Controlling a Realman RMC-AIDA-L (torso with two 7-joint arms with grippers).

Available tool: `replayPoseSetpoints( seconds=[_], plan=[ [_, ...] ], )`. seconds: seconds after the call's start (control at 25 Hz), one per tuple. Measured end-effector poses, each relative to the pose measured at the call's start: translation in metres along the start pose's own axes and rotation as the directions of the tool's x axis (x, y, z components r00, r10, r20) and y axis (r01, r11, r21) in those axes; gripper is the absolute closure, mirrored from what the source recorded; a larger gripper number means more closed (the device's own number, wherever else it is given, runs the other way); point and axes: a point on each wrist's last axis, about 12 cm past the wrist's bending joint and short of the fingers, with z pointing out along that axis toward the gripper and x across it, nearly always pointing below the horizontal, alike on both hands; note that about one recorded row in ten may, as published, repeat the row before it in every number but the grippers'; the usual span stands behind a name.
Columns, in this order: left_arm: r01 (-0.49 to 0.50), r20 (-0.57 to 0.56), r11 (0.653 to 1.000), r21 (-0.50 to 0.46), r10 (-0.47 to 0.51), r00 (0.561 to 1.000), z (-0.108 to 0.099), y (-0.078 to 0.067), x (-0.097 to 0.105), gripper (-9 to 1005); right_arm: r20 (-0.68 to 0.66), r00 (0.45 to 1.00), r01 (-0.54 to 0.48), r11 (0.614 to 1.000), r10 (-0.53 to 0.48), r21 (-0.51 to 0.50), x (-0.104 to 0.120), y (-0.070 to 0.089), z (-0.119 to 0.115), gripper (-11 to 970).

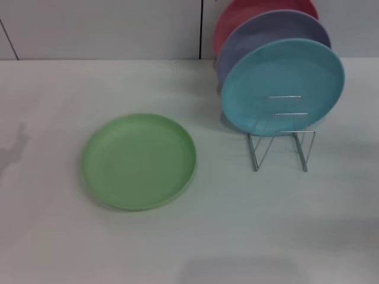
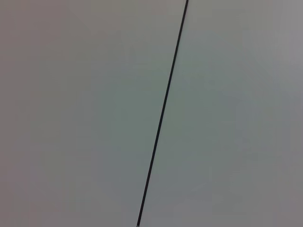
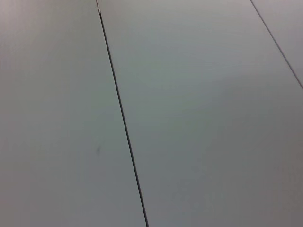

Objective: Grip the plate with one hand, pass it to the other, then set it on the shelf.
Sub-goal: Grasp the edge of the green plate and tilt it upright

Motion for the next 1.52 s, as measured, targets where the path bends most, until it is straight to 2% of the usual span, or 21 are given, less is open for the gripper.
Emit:
replayPoseSetpoints(
  seconds=[1.52],
  plan=[
    [0.002,-0.008,1.000,0.009,-0.002,1.000,0.0049,-0.0012,0.0002,207,0.018,1.000,-0.001,1.000,0.000,0.020,-0.0021,-0.0023,-0.0002,257]
  ],
)
